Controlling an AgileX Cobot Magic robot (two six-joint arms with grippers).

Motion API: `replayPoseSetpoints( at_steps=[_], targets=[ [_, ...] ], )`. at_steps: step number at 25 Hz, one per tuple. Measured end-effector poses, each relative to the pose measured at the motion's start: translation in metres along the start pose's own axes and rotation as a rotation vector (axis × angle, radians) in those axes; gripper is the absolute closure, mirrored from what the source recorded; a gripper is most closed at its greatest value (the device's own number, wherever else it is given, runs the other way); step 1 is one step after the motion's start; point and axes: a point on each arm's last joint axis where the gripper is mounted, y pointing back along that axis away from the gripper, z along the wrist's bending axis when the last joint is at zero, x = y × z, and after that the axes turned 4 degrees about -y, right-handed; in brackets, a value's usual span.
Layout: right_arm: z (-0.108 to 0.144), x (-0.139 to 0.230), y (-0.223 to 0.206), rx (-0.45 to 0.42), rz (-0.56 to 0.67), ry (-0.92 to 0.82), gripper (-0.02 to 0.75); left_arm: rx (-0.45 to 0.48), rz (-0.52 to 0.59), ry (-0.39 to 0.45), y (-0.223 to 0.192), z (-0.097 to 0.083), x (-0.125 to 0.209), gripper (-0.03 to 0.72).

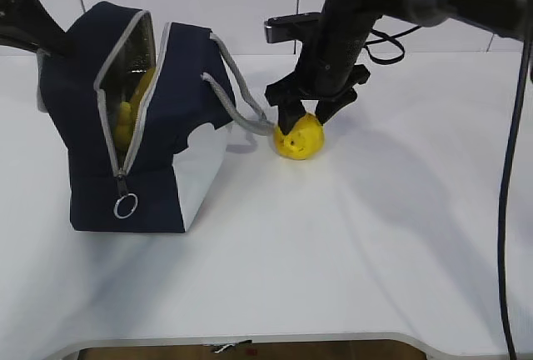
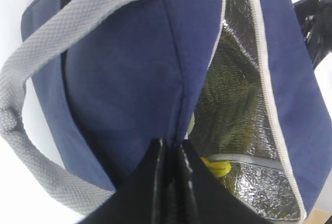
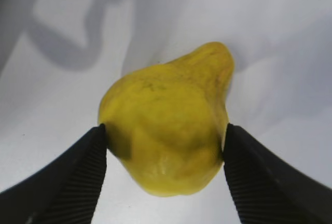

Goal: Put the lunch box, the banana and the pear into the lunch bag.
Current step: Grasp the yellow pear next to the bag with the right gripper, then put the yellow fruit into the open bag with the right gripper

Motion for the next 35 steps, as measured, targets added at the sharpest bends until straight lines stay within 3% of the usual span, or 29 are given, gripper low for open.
replayPoseSetpoints(
  at_steps=[6,14,23,35],
  targets=[
    [0.001,-0.001,-0.003,-0.016,0.0,-0.008,0.185,0.0,0.001,0.0,0.0,0.0,0.0,0.673],
    [0.001,0.0,-0.003,-0.018,0.014,-0.006,0.286,0.0,0.001,0.0,0.0,0.0,0.0,0.673],
    [0.002,-0.005,0.006,-0.018,0.039,0.002,0.302,0.0,0.001,0.0,0.0,0.0,0.0,0.673],
    [0.01,-0.018,0.091,-0.026,-0.15,0.02,0.307,0.0,0.001,0.0,0.0,0.0,0.0,0.673]
  ],
)
